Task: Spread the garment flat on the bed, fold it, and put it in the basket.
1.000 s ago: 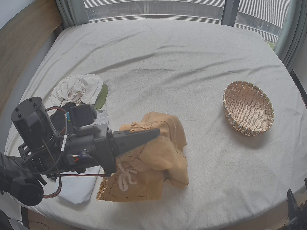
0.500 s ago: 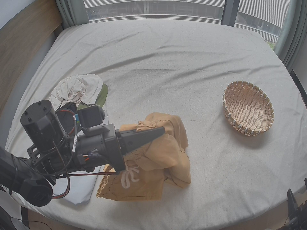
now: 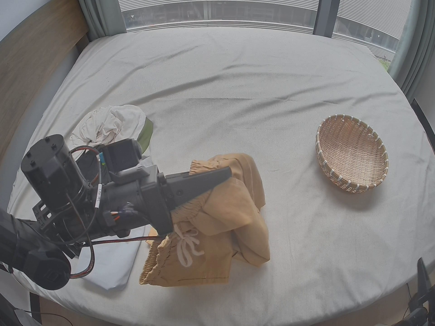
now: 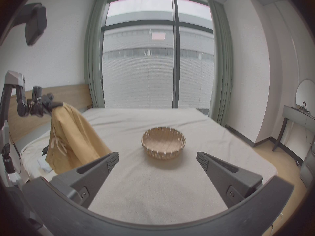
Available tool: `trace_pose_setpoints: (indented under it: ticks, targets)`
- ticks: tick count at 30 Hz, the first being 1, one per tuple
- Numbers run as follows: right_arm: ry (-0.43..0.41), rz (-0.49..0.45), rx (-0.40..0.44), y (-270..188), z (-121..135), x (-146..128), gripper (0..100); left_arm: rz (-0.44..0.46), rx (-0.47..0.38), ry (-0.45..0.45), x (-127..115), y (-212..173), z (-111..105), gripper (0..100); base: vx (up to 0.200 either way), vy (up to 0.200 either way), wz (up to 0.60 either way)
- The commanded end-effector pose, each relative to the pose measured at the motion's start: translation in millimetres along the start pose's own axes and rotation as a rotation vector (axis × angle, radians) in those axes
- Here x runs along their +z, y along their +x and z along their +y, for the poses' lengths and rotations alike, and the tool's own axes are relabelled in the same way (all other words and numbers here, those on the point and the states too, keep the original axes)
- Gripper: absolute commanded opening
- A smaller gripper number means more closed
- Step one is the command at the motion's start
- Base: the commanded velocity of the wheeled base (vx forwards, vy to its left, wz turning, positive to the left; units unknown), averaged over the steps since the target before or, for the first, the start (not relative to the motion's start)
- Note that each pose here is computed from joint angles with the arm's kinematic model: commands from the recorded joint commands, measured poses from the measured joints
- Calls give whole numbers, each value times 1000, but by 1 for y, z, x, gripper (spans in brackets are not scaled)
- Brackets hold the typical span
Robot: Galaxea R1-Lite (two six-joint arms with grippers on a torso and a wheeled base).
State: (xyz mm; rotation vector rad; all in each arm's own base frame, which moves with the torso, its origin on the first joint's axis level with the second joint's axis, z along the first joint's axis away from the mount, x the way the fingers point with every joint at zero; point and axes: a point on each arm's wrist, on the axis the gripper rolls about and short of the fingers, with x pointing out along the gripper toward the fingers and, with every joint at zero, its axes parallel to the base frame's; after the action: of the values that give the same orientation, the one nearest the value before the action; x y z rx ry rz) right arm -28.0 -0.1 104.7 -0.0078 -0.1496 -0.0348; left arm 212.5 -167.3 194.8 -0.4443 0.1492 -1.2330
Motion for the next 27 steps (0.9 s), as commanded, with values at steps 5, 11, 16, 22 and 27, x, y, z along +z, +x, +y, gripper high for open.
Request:
trace_pose_setpoints:
  ticks: [5,11,16,22,27]
  targets:
    - [41,77,139,29,3,56,100,-32,-40,17,14,-6,-16,0,0,0,0]
    - [55,89,171,52,4,72,100,-96,-131,-35,31,-2,-36,0,0,0,0]
    - [55,118,164,53,4,63,100,-127,-173,-71,41,-7,-48,0,0,0,0]
    - [54,146,165,54,4,55,100,-114,-143,-111,36,-14,-44,0,0,0,0]
    - [60,171,177,61,5,58,100,-88,-61,-97,28,-17,-25,0,0,0,0]
